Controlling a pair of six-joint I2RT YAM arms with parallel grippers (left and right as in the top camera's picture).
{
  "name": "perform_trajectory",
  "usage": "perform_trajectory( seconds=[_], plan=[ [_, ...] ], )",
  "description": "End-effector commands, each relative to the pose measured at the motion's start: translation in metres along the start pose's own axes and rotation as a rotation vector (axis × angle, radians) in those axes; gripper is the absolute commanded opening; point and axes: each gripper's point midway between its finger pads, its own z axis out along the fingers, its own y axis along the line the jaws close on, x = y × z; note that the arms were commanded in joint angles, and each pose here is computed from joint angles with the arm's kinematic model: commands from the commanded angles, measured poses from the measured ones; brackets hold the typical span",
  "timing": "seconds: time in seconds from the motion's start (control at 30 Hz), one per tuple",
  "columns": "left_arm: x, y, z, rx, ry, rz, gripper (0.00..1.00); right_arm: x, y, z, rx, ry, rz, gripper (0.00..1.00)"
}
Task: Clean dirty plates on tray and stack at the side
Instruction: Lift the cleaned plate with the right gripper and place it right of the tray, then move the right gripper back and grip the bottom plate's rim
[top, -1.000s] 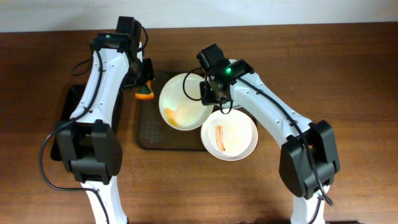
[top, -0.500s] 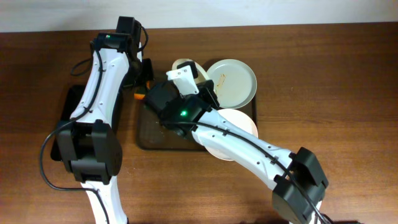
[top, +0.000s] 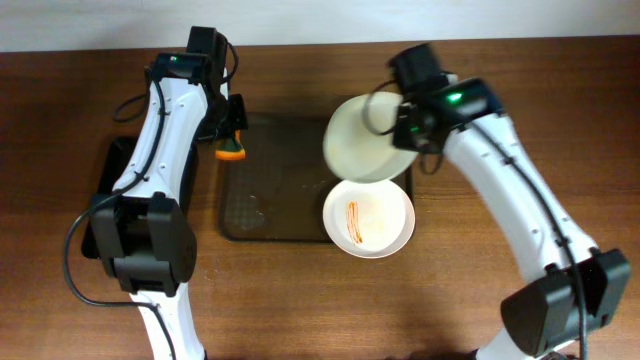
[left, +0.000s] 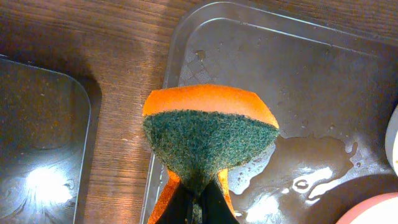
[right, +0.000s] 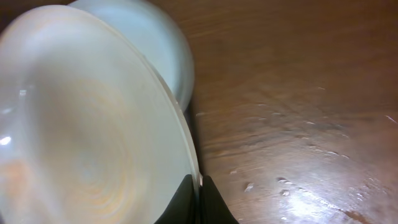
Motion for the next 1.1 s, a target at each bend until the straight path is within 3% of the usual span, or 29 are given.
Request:
perform_trajectory(
  seconds=[0.0, 0.07, 0.13, 0.3, 0.37, 0.4, 0.53, 0.6, 0.73, 0.83, 0.93, 1.07],
  plan=[
    [-0.005, 0.003, -0.008, -0.004, -0.022, 0.007, 0.0, -0.027, -0.064, -0.001, -0.047, 0.016, 0.142, 0.04],
    [-0.005, 0.002, -0.008, -0.004, -0.022, 0.007, 0.0, -0.03, -0.113, 0.01, -0.021, 0.044, 0.238, 0.04],
    [-0.005, 0.002, -0.008, -0.004, -0.022, 0.007, 0.0, -0.009, -0.167, 0.039, 0.048, 0.116, 0.357, 0.04],
    [-0.006, 0.002, -0.008, -0.003, -0.025, 0.007, 0.0, 0.046, -0.21, 0.107, 0.098, 0.186, 0.467, 0.05],
    [-0.006, 0.002, -0.008, -0.003, -0.025, 0.007, 0.0, 0.041, -0.194, 0.11, -0.014, 0.181, 0.354, 0.5],
    [-0.006, 0.002, -0.008, -0.003, -0.025, 0.007, 0.0, 0.034, -0.184, 0.103, -0.082, 0.179, 0.309, 0.54],
    [-0.006, 0.002, -0.008, -0.004, -0.024, 0.007, 0.0, -0.001, -0.13, 0.018, -0.409, 0.182, 0.167, 0.5],
    [-0.006, 0.002, -0.008, -0.003, -0.025, 0.007, 0.0, 0.013, -0.109, 0.004, -0.438, 0.249, 0.133, 0.5],
    [-0.006, 0.002, -0.008, -0.003, -0.025, 0.007, 0.0, 0.099, -0.044, 0.038, -0.442, 0.491, -0.03, 0.51],
    [-0.006, 0.002, -0.008, -0.003, -0.025, 0.007, 0.0, 0.144, -0.03, 0.086, -0.276, 0.5, -0.045, 0.46],
    [-0.006, 0.002, -0.008, -0.004, -0.024, 0.007, 0.0, 0.148, -0.016, 0.108, -0.163, 0.404, -0.098, 0.4],
    [-0.005, 0.003, -0.008, -0.004, -0.022, 0.007, 0.0, 0.155, -0.011, 0.116, -0.088, 0.388, -0.125, 0.31]
  ],
)
